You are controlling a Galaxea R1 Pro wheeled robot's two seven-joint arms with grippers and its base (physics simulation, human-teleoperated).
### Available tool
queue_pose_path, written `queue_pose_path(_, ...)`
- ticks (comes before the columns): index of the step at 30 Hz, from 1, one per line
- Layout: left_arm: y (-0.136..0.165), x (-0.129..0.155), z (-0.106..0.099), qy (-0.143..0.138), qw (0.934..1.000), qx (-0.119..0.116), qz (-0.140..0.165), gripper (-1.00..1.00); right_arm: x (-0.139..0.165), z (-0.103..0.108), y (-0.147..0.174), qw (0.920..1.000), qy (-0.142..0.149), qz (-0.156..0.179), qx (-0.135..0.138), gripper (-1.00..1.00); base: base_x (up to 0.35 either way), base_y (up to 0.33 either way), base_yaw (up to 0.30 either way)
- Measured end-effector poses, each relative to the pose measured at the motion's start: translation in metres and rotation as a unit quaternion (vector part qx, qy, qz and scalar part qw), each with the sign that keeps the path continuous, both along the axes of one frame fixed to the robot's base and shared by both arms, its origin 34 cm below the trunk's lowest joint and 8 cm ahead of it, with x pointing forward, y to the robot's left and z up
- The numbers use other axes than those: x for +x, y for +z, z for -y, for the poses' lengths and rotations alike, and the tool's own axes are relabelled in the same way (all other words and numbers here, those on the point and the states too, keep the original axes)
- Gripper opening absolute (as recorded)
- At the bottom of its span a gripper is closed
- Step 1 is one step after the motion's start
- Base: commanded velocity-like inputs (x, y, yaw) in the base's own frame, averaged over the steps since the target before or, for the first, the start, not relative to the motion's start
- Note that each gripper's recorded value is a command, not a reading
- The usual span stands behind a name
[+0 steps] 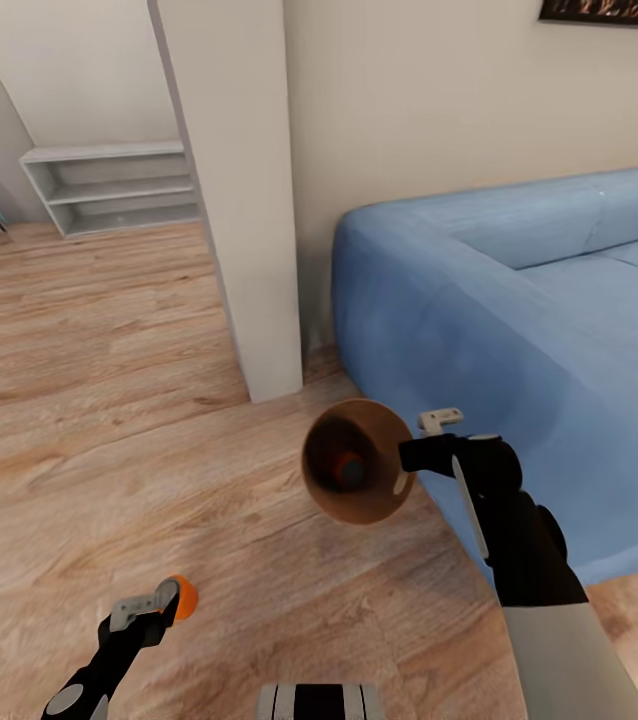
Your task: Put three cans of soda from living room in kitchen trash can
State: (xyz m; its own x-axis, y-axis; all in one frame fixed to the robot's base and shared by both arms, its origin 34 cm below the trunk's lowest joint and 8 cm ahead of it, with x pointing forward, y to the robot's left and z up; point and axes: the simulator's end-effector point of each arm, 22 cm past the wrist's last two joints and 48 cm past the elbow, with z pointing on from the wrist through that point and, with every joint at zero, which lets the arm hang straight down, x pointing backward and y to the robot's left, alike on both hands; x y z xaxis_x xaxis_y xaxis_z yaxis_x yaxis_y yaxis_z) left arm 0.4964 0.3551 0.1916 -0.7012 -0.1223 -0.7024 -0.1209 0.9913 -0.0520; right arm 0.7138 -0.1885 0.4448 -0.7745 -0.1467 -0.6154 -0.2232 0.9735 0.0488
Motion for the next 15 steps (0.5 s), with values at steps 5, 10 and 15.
queue_pose_path(5, -0.005, -0.004, 0.000, 0.000, 1.0000, 0.000, -0.006, 1.00, 0.003, -0.001, 0.002, 1.0000, 0.001, 0.008, -0.002, -1.00, 0.000, 0.000, 0.000)
queue_pose_path(10, -0.005, -0.004, 0.000, 0.002, 1.0000, -0.001, -0.006, 1.00, 0.004, -0.002, 0.007, 0.9999, 0.002, 0.013, 0.000, -1.00, 0.008, 0.000, 0.000)
queue_pose_path(15, -0.006, -0.005, -0.001, 0.002, 0.9999, 0.000, -0.010, 1.00, 0.004, -0.002, 0.009, 0.9999, 0.003, 0.016, 0.000, -1.00, 0.226, 0.000, 0.000)
